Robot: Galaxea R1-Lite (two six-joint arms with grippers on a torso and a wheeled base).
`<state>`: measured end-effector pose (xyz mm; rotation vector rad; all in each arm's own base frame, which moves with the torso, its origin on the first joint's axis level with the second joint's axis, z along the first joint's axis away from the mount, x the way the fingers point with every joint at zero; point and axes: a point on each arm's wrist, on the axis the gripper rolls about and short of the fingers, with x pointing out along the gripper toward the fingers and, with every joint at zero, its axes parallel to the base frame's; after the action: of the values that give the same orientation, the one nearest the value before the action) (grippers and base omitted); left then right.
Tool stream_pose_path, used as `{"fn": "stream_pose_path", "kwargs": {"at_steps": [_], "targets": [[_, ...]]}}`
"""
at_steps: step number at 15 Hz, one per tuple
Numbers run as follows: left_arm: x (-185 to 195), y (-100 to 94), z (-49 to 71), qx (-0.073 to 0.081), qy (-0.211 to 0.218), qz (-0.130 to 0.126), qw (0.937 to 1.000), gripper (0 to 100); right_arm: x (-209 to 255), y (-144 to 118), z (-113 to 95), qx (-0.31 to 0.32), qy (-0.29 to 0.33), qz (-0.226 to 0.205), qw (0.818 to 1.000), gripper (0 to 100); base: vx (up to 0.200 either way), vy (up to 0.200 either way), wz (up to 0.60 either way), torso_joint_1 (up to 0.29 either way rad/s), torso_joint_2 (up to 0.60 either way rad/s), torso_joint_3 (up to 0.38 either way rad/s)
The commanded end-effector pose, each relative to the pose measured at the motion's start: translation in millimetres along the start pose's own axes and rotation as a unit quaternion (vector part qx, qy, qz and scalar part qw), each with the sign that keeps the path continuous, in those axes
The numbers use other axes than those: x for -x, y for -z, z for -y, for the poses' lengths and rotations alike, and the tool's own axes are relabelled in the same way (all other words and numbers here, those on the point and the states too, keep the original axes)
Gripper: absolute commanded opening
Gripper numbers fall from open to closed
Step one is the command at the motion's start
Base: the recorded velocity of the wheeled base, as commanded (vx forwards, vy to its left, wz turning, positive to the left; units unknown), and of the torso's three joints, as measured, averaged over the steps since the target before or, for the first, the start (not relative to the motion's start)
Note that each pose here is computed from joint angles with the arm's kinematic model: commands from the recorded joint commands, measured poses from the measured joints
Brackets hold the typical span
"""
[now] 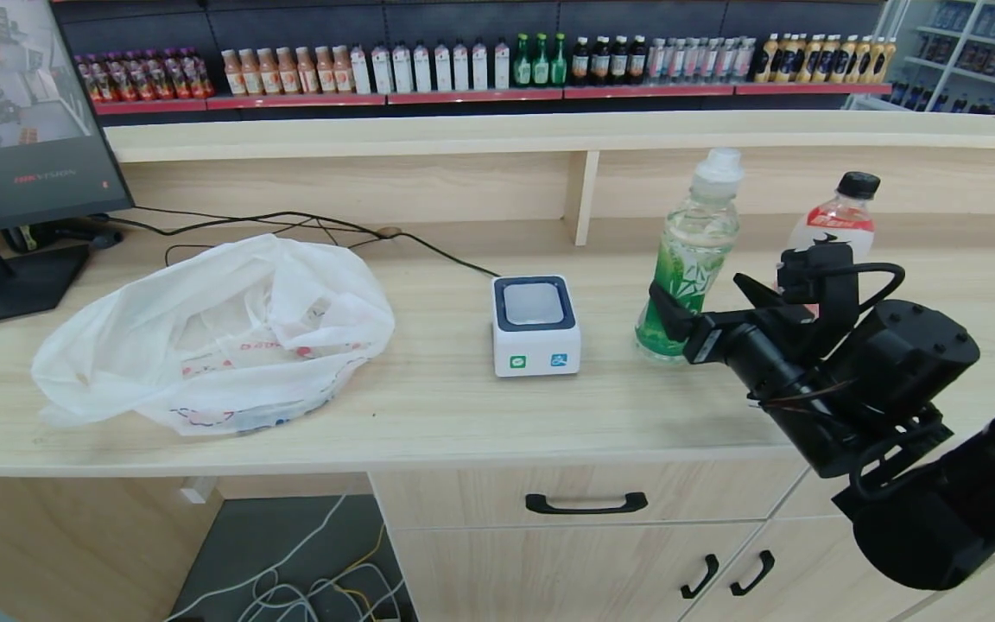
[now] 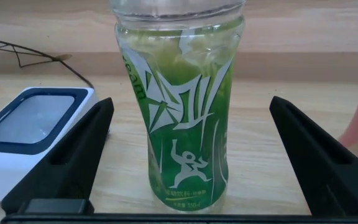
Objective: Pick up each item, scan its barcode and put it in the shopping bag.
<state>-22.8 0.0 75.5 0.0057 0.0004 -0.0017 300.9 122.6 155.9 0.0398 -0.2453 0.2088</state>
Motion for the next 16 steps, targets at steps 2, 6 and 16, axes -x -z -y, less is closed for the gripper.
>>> {"fn": "stream_pose_path", "kwargs": {"at_steps": [2,6,16], "targets": [[0,0.0,0.0,0.0,0.0,0.0,1.0,100,-7,10,-1,0.002,0.0,-0.007,1.0,100,0.0,0.0,0.0,0.0,0.0,0.0],[0,0.0,0.0,0.0,0.0,0.0,1.0,100,-17,16,-2,0.002,0.003,-0.005,1.0,100,0.0,0.0,0.0,0.0,0.0,0.0],[0,0.0,0.0,0.0,0.0,0.0,1.0,100,-36,16,-2,-0.001,0.005,0.016,1.0,100,0.0,0.0,0.0,0.0,0.0,0.0]]}}
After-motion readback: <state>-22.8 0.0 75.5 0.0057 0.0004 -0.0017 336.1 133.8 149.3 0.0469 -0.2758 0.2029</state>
